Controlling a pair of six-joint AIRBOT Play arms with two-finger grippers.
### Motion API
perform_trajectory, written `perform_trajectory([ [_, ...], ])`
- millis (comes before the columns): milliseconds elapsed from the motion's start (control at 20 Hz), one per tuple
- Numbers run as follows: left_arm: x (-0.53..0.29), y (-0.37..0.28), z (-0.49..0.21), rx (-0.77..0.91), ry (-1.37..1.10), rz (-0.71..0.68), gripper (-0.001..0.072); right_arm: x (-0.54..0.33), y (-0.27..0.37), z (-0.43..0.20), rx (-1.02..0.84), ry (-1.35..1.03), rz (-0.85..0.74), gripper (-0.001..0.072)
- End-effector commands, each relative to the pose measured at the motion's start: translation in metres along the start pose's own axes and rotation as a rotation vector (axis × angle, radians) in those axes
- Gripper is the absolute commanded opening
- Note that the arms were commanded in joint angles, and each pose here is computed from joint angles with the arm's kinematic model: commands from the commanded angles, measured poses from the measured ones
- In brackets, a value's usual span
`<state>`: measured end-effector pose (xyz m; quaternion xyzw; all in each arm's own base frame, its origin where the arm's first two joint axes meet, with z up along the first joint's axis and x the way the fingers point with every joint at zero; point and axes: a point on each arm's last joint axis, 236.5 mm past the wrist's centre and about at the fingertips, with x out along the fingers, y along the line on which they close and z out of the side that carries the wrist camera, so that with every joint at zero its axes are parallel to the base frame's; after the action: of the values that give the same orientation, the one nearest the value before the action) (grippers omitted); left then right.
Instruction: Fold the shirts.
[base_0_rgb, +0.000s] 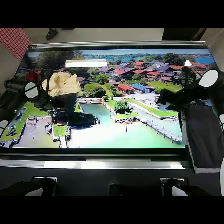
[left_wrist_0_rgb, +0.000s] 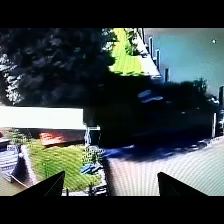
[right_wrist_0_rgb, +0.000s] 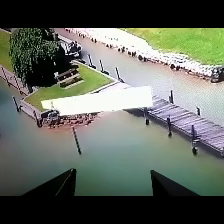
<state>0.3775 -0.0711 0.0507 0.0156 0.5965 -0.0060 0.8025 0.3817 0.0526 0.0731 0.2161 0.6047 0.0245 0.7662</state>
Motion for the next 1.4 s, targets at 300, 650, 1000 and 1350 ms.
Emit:
perform_trajectory([
  [300,0.0,0.0,0.0,0.0,0.0,0.001,0.072,0.0,0.0,0.0,0.0,0.001,0.0,0.0563],
  [650,0.0,0.0,0.0,0.0,-0.001,0.0,0.072,0.0,0.0,0.0,0.0,0.001,0.0,0.0563],
  [1000,0.002,-0.008,0.036,0.0,-0.144,-0.03,0.072,0.0,0.002,0.019,-0.002,-0.082,0.01,0.0562],
  [1350,0.001,-0.018,0.099,-0.017,-0.392,-0.087,0.072,-0.007,0.011,0.059,-0.004,-0.25,0.044,0.0563],
])
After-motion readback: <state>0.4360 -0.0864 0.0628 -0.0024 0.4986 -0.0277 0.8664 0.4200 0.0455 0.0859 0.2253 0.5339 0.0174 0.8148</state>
